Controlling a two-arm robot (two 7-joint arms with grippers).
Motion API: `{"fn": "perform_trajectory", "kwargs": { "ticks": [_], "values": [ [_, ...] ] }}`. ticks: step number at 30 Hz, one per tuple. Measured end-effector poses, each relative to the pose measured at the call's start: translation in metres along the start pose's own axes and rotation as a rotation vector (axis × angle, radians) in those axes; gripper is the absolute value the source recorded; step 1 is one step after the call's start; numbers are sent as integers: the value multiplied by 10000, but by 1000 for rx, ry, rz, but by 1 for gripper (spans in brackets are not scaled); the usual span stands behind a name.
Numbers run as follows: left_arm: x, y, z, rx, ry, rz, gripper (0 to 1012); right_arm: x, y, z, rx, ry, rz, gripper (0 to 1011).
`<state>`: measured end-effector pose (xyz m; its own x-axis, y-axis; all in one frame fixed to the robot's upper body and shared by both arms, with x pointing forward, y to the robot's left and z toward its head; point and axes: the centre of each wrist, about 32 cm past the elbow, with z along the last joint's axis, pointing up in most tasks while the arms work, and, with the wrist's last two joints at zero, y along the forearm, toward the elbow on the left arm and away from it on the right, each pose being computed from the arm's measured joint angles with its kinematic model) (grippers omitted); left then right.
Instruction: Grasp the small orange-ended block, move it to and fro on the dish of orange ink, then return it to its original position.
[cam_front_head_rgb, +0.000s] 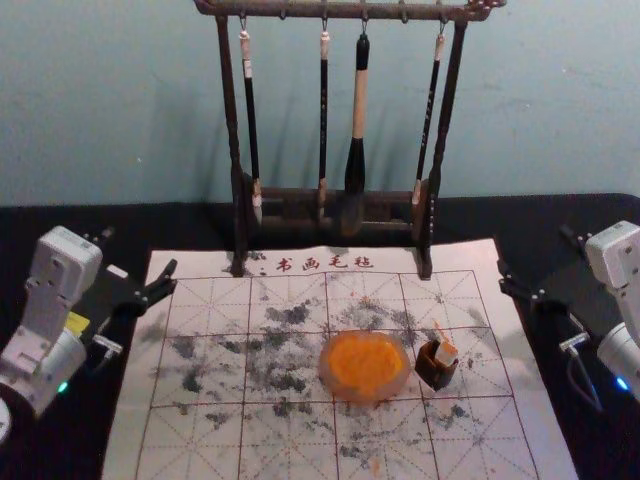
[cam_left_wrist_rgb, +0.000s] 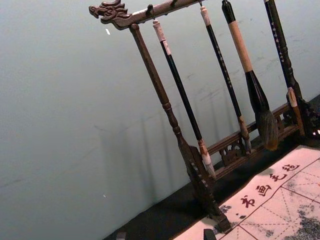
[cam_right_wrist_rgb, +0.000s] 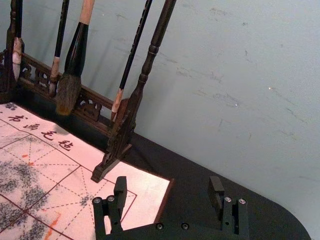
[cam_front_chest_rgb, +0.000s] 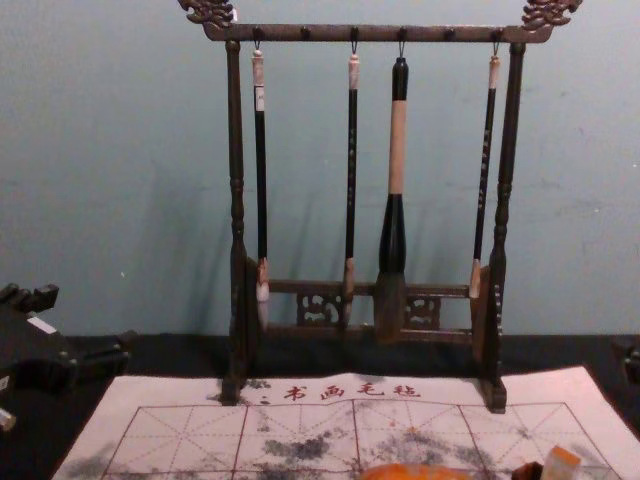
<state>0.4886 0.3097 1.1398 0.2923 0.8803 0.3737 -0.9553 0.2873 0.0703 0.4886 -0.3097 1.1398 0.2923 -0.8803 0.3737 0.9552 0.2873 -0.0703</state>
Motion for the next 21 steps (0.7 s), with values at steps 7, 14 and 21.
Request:
{"fn": "perform_trajectory", "kwargs": {
  "ticks": [7, 14, 21],
  "values": [
    [0, 0, 0, 0, 0, 0, 1001, 19, -6, 29, 4, 2, 5, 1002],
    [0, 0, 0, 0, 0, 0, 1001, 98, -102, 150, 25, 39, 60, 1002],
    [0, 0, 0, 0, 0, 0, 1001, 117, -305, 295, 46, 93, 183, 1002]
  ]
}}
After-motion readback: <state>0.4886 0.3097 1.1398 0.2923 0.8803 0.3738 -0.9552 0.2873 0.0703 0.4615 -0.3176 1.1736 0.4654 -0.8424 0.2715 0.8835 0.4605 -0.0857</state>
